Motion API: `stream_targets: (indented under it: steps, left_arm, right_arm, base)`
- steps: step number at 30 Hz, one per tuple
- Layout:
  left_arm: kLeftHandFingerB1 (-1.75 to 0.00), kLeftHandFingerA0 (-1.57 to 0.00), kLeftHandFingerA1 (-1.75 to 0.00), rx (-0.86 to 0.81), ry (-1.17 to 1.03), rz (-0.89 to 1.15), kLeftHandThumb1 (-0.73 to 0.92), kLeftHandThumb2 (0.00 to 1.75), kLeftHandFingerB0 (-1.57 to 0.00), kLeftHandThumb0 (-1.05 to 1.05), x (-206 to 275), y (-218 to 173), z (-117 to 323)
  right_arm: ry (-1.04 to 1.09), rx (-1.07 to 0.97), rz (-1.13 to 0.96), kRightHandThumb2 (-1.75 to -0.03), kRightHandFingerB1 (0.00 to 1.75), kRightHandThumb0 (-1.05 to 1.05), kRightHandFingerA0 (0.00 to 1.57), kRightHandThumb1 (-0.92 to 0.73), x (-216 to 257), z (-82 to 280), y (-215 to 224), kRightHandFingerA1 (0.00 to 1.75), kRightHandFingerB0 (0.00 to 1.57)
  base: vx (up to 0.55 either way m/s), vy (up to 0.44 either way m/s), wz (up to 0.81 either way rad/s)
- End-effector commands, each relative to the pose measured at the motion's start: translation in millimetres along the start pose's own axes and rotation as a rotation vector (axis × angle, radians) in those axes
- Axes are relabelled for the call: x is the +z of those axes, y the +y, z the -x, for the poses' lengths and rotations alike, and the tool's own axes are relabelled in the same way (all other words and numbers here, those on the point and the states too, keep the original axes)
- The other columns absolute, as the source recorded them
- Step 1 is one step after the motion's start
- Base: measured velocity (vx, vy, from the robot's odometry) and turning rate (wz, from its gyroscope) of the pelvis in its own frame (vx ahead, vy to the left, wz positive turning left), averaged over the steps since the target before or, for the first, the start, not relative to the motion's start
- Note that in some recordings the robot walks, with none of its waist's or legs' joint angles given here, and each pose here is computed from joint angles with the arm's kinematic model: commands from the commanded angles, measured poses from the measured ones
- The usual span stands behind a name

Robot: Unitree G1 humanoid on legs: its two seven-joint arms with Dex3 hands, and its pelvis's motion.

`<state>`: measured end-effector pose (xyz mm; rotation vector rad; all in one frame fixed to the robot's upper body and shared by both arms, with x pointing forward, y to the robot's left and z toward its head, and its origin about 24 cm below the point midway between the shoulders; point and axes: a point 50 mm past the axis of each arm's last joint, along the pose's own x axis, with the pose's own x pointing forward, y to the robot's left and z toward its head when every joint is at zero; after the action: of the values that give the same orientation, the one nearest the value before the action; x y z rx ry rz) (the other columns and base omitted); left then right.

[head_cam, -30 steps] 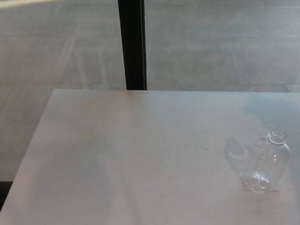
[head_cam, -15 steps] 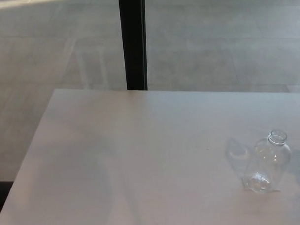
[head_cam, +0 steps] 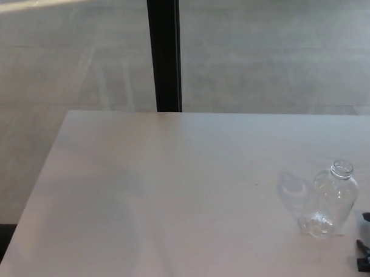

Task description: The robot uses its right hand to grab and lift the lid of the spray bottle kept in the middle of the desk and places the lid on the right side of the bottle

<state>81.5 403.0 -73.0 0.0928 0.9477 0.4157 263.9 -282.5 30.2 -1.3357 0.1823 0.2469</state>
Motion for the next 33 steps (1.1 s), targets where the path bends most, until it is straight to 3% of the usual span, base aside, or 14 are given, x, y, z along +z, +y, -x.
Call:
stream_targets:
  steps: [1,12,13,14,22,28,33]
  left_arm:
    - [-0.37,-0.57,-0.48,0.029,-0.017,-0.032,0.88,0.67,-0.4,-0.9,1,10,4]
    - [-0.38,-0.55,-0.49,0.027,-0.018,-0.009,0.88,0.66,-0.4,-0.88,1,10,4]
    - [-0.38,-0.56,-0.49,0.031,-0.011,-0.014,0.88,0.66,-0.4,-0.88,0,10,4]
    - [-0.38,-0.56,-0.49,0.031,-0.011,-0.014,0.88,0.66,-0.4,-0.88,0,10,4]
    - [-0.38,-0.56,-0.48,0.042,-0.004,-0.024,0.88,0.67,-0.39,-0.9,-1,10,4]
    - [-0.38,-0.57,-0.49,0.043,0.003,-0.018,0.88,0.67,-0.4,-0.89,-2,10,4]
    - [-0.38,-0.57,-0.47,0.04,-0.003,-0.028,0.88,0.67,-0.4,-0.9,-1,10,4]
  right_arm:
    - [-0.027,0.112,-0.046,-0.95,0.0,-1.04,0.0,-0.59,-2,8,-8,0.08,0.0]
    - [-0.009,0.052,-0.125,-0.99,0.0,-1.05,0.0,-0.6,-12,25,-63,0.13,0.0]
    - [0.002,0.046,-0.12,-0.87,0.03,-1.02,0.0,-0.52,-15,27,-68,0.0,0.0]
    - [0.002,0.048,-0.121,-0.87,0.03,-1.02,0.0,-0.52,-14,27,-68,0.0,0.0]
    - [0.096,-0.071,-0.201,-1.01,0.01,-1.03,0.0,-0.69,-48,53,-115,0.0,0.0]
    - [0.161,-0.117,-0.254,-1.07,0.0,-1.04,0.0,-0.74,-70,64,-126,0.0,0.0]
    - [0.193,-0.086,-0.275,-1.01,0.05,-1.04,0.0,-0.7,-77,70,-118,0.0,0.0]
  base:
    - [0.0,0.0,0.0]
    - [0.0,0.0,0.0]
    - [0.0,0.0,0.0]
    - [0.0,0.0,0.0]
    - [0.0,0.0,0.0]
    - [0.0,0.0,0.0]
    - [0.0,0.0,0.0]
